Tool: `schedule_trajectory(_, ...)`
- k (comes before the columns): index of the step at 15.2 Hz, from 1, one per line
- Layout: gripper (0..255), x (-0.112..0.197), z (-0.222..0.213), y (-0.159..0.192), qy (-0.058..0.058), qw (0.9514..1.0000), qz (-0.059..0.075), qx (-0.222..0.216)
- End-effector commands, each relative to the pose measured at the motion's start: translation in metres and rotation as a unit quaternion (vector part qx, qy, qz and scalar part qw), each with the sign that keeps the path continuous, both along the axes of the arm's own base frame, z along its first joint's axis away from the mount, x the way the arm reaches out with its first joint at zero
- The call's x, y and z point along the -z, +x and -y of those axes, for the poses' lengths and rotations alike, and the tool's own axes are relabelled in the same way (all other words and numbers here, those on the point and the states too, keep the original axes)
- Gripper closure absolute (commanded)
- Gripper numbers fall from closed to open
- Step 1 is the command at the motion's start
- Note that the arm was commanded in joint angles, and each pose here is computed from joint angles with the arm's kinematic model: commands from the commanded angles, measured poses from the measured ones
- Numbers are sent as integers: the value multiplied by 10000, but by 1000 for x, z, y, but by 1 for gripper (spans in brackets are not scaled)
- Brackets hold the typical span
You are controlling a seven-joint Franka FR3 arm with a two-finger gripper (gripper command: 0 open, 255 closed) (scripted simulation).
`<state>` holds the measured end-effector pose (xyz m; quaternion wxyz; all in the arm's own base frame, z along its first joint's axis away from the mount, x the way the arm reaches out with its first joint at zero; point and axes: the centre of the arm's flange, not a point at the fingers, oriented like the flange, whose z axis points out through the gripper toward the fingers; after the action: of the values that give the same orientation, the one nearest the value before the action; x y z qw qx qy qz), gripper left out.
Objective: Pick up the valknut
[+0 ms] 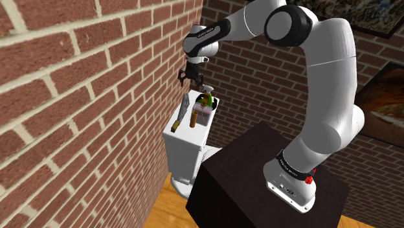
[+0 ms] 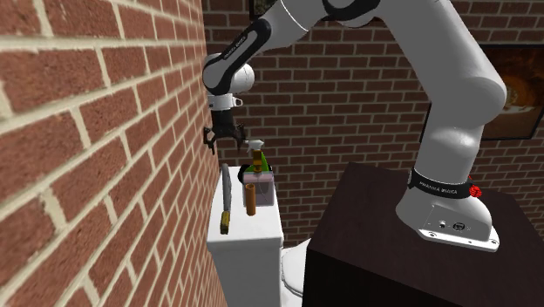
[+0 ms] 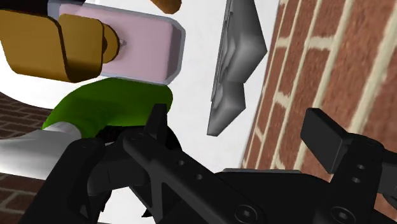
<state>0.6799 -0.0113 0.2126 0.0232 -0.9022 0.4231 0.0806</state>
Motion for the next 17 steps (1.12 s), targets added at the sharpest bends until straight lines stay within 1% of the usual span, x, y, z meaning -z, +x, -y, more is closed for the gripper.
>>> schedule_trajectory(1, 0, 17, 7, 15, 4, 9997, -30, 236)
schedule_trajectory(8, 0, 54, 7, 15, 4, 9997, -30, 236)
schedule_trajectory(10, 0, 57, 7, 15, 4, 9997, -30, 236)
schedule_trajectory(11, 255, 56, 9, 15, 3, 9997, -31, 236)
schedule_trajectory(17, 255, 55, 9, 15, 4, 9997, -31, 236)
